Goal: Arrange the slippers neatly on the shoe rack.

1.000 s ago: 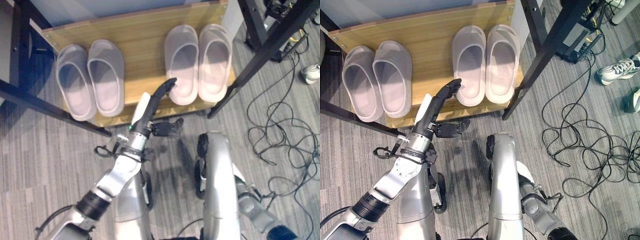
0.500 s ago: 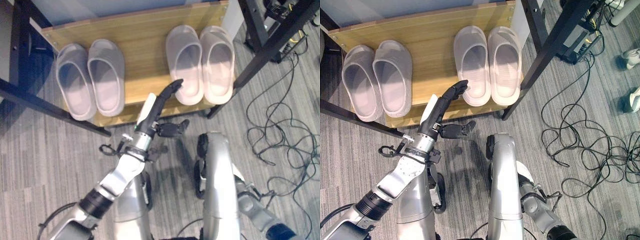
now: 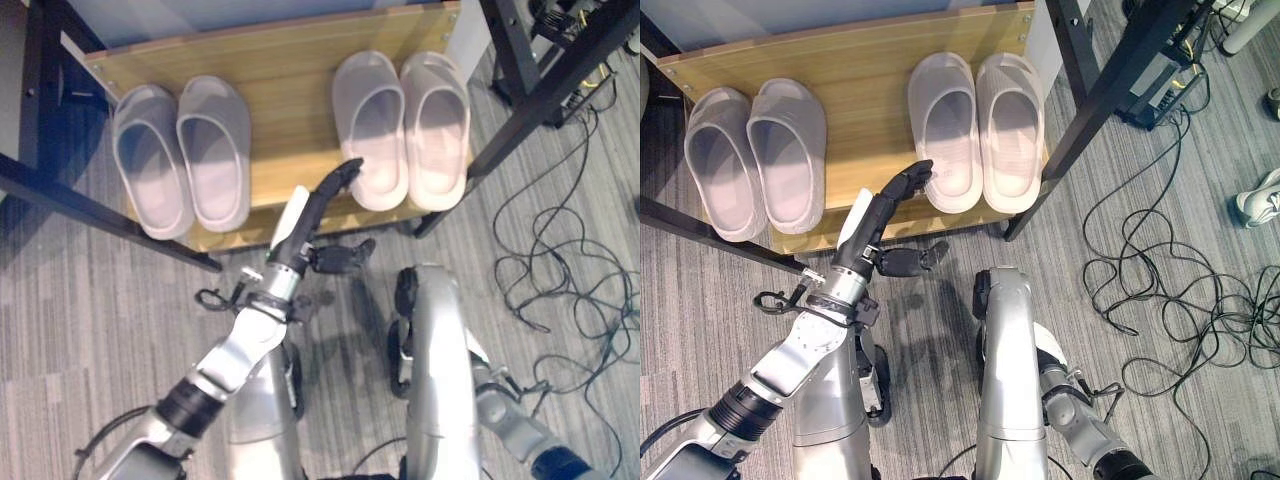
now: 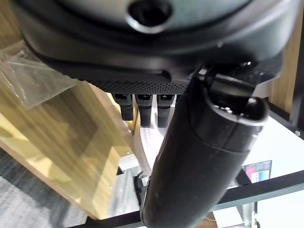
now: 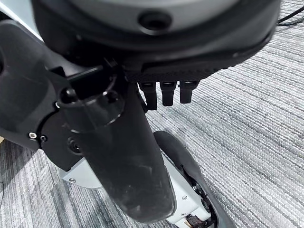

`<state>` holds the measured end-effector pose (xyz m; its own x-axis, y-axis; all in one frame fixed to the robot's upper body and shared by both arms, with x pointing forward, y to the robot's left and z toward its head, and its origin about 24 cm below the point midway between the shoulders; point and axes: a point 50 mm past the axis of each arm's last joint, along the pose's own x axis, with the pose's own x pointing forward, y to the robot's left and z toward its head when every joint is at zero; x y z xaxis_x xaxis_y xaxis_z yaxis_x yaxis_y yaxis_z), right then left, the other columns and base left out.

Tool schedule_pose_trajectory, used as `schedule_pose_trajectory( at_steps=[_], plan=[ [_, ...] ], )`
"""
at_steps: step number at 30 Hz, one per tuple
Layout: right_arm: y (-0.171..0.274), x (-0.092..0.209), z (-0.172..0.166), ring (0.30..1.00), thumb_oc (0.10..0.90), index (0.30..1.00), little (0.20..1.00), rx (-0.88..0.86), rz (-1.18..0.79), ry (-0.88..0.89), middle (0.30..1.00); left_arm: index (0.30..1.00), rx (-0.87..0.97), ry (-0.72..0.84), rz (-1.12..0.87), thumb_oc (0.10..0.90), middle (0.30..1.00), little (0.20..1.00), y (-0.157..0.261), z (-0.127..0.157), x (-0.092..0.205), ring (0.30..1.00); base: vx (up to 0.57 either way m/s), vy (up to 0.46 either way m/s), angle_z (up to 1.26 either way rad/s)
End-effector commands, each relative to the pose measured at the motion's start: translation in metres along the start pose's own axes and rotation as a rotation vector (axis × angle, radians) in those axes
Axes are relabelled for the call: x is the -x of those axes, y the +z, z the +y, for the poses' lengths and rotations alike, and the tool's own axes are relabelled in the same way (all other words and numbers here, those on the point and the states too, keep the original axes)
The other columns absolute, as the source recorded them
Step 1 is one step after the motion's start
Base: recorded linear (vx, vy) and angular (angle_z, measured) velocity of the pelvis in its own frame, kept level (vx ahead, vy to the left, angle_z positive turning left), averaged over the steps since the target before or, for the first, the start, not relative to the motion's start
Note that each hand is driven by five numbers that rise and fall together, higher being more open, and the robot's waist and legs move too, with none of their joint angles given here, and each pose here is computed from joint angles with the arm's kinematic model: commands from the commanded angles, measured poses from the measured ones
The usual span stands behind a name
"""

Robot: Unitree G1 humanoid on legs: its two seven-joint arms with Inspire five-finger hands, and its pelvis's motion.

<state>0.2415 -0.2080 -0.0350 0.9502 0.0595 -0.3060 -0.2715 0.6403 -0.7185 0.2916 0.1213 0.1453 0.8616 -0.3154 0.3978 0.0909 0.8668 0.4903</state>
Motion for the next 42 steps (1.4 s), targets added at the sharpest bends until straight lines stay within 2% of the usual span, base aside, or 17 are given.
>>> schedule_pose_trajectory(
  at_steps=[1, 2, 7, 12, 14, 20, 31, 36, 37, 39, 41, 42],
  plan=[
    [0.037, -0.017, -0.032, 0.9, 0.8, 0.9, 0.9, 0.018, -0.167, -0.146, 0.9, 0.9, 0.064, 0.066, -0.355, 0.8, 0.9, 0.9, 0.066, 0.011, -0.016, 0.9, -0.01, 0.04, 0.0],
    [0.039, -0.017, -0.037, 0.9, 0.8, 0.9, 0.9, 0.023, -0.177, -0.17, 0.9, 0.9, 0.075, 0.098, -0.4, 0.8, 0.9, 0.9, 0.074, 0.023, -0.013, 0.9, -0.01, 0.04, 0.0],
    [0.047, -0.02, -0.045, 0.9, 0.8, 0.9, 0.9, 0.025, -0.207, -0.199, 0.9, 0.9, 0.107, 0.129, -0.46, 0.8, 0.9, 0.9, 0.085, 0.04, -0.005, 0.9, 0.02, 0.034, 0.06],
    [0.058, -0.036, -0.065, 0.9, 0.8, 0.9, 0.9, 0.035, -0.215, -0.249, 0.9, 0.9, 0.107, 0.09, -0.527, 0.8, 0.9, 0.9, 0.098, 0.056, -0.002, 0.9, -0.04, 0.052, 0.0],
    [0.058, -0.042, -0.07, 0.9, 0.8, 0.9, 0.9, 0.021, -0.195, -0.26, 0.9, 0.9, 0.125, 0.047, -0.531, 0.8, 0.9, 0.9, 0.099, 0.056, 0.0, 0.9, -0.07, 0.108, 0.22],
    [0.037, -0.04, -0.048, 0.9, 0.8, 0.9, 0.9, 0.01, -0.108, -0.19, 0.9, 0.9, 0.154, -0.075, -0.451, 0.8, 0.9, 0.9, 0.085, 0.042, 0.009, 0.9, -0.05, 0.019, 0.13],
    [0.011, -0.029, 0.002, 0.9, 0.8, 0.9, 0.9, -0.017, 0.016, -0.042, 0.9, 0.9, 0.223, -0.243, -0.167, 0.8, 0.9, 0.9, 0.033, 0.015, 0.04, 0.9, -0.02, -0.015, 0.05],
    [0.009, -0.026, 0.01, 0.9, 0.8, 0.9, 0.9, -0.029, 0.029, -0.016, 0.9, 0.9, 0.231, -0.266, -0.106, 0.8, 0.9, 0.9, 0.022, 0.009, 0.048, 0.9, 0.02, -0.005, 0.01],
    [0.002, -0.019, 0.028, 0.9, 0.8, 0.9, 0.9, -0.19, 0.084, 0.01, 0.9, 0.9, 0.171, -0.331, 0.07, 0.8, 0.9, 0.9, -0.015, -0.005, 0.067, 0.9, 0.11, -0.026, 0.05],
    [-0.002, -0.015, 0.032, 0.9, 0.8, 0.9, 0.9, -0.244, 0.108, 0.015, 0.9, 0.9, 0.14, -0.344, 0.123, 0.8, 0.9, 0.9, -0.027, -0.01, 0.073, 0.9, 0.09, -0.012, 0.13],
    [-0.022, 0.002, 0.043, 0.9, 0.8, 0.9, 0.9, -0.252, 0.174, 0.039, 0.9, 0.9, 0.048, -0.39, 0.315, 0.8, 0.9, 0.9, -0.065, -0.023, 0.107, 0.9, 0.11, -0.034, 0.05],
    [-0.023, 0.003, 0.043, 0.9, 0.8, 0.9, 0.9, -0.252, 0.175, 0.04, 0.9, 0.9, 0.048, -0.39, 0.315, 0.8, 0.9, 0.9, -0.066, -0.023, 0.107, 0.9, 0.17, -0.076, 0.04]
  ],
)
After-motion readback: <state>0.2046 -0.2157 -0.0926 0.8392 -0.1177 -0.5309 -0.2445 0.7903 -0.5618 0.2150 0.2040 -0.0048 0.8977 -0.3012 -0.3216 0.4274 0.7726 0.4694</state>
